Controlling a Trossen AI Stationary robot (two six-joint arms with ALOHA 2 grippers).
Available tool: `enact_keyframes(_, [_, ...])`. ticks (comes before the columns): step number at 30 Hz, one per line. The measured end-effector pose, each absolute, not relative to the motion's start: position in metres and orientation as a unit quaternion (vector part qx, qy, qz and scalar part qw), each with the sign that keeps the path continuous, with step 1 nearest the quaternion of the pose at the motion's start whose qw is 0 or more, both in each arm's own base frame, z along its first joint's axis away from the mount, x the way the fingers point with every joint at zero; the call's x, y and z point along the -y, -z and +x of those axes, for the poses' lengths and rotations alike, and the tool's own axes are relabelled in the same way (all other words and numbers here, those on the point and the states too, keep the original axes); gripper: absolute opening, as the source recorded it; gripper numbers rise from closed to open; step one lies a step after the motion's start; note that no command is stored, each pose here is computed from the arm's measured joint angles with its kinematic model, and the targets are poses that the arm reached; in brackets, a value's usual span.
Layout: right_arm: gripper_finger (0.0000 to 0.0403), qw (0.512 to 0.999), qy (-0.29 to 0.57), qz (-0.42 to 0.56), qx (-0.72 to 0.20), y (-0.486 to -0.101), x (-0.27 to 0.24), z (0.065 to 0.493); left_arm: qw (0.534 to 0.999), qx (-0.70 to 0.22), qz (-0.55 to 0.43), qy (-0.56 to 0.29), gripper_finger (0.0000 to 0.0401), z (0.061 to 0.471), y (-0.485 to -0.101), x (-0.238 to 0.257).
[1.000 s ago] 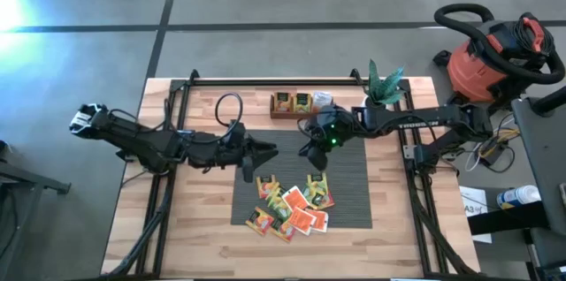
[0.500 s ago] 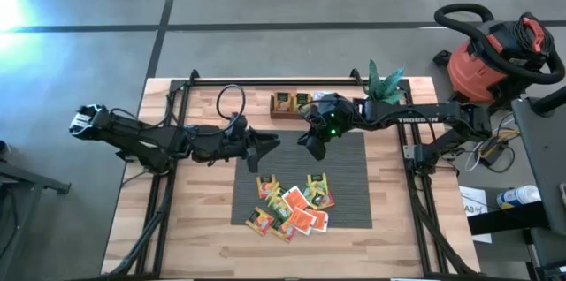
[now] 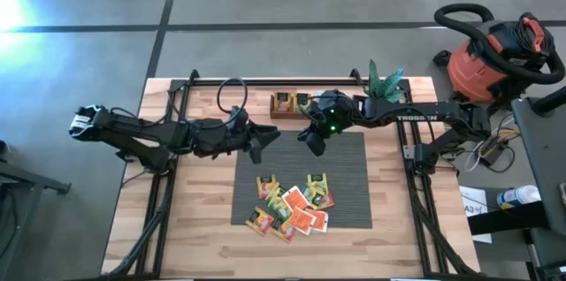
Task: Pick & Place Tea
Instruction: Put the white orange tea bag into the right section of the wooden organizer
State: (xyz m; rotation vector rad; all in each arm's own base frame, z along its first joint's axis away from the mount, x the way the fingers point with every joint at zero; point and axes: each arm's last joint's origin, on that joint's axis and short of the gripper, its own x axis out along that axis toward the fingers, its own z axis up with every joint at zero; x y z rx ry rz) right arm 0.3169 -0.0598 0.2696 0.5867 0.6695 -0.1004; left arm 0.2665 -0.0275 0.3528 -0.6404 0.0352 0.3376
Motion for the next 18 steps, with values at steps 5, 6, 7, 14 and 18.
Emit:
enact_keyframes(5, [0.0063,0.901,0.049,0.285,-0.324,-0.269,0.060,0.317,0.935,-0.023,-0.311,-0.169,0.0119,0.266,-0.352,0.026])
enact_keyframes(6, [0.0063,0.900,0.050,0.287,-0.324,-0.269,0.060,0.317,0.935,-0.024,-0.311,-0.170,0.0119,0.266,-0.351,0.026])
enact_keyframes(7, [0.0063,0.899,0.051,0.290,-0.323,-0.269,0.060,0.317,0.935,-0.025,-0.311,-0.170,0.0119,0.266,-0.351,0.026])
enact_keyframes(14, [0.0063,0.890,0.056,0.312,-0.328,-0.269,0.057,0.317,0.933,-0.042,-0.314,-0.170,0.0119,0.266,-0.348,0.027])
enact_keyframes(18, [0.0065,0.881,0.049,0.328,-0.337,-0.266,0.046,0.318,0.927,-0.059,-0.336,-0.157,0.0119,0.265,-0.345,0.028])
